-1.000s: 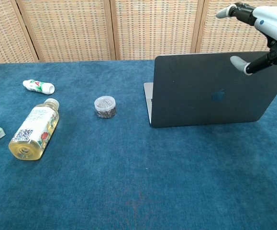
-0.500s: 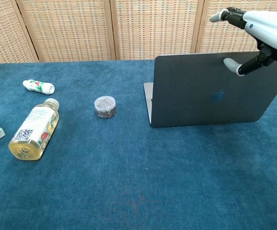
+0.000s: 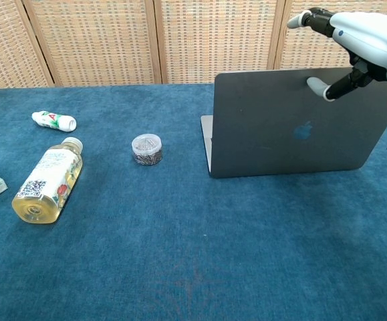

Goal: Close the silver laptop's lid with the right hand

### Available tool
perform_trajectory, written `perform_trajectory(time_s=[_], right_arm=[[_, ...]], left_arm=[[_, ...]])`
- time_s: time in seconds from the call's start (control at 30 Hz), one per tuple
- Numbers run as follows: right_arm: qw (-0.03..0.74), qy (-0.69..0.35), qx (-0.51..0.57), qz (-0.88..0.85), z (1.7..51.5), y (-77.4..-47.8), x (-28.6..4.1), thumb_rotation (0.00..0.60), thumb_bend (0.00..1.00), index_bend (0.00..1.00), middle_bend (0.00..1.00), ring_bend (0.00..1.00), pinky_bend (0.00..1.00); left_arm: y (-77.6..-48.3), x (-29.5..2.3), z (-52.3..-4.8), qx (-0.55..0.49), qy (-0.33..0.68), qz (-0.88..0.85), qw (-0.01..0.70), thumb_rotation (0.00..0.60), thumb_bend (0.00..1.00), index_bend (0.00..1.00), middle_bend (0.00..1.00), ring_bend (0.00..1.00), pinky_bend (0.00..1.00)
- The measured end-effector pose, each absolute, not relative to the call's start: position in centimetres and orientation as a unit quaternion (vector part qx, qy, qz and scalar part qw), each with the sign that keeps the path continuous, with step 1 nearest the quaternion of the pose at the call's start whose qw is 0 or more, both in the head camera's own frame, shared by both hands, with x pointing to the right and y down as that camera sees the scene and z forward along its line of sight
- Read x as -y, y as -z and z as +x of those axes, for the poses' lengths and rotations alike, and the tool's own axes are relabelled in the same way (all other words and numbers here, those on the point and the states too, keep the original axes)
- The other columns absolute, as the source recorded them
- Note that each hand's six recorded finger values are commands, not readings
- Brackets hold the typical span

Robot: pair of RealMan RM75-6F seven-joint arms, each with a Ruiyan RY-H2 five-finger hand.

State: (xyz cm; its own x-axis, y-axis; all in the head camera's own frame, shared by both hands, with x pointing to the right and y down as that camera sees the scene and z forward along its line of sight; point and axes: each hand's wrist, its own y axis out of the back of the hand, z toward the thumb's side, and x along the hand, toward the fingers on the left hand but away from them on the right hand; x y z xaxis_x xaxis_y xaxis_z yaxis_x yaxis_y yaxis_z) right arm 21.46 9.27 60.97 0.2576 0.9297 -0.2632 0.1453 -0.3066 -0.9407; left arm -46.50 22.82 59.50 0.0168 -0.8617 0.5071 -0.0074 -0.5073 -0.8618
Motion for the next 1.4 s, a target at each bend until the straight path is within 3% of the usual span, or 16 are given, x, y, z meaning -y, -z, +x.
perform_trajectory(time_s=[1.1,1.4], right_arm=[[0.445,-0.475,0.375,-0.66,19.4,-62.9,-6.5,0.6,0.52,0.0,0.0,0.0,0.0],[0.451,-0.481,0.367,-0.657,19.1,-63.3,-5.6,0.6,0.45,0.0,0.0,0.0,0.0]], left_arm=[[-60.2,-22.9,-46.6,-0.346,0.612,-0.623,0.344,0.6,0.0,0.0,0.0,0.0,0.0],[-60.4,-22.9,-46.8,-0.343,0.616,-0.622,0.341,0.6,0.0,0.0,0.0,0.0,0.0]])
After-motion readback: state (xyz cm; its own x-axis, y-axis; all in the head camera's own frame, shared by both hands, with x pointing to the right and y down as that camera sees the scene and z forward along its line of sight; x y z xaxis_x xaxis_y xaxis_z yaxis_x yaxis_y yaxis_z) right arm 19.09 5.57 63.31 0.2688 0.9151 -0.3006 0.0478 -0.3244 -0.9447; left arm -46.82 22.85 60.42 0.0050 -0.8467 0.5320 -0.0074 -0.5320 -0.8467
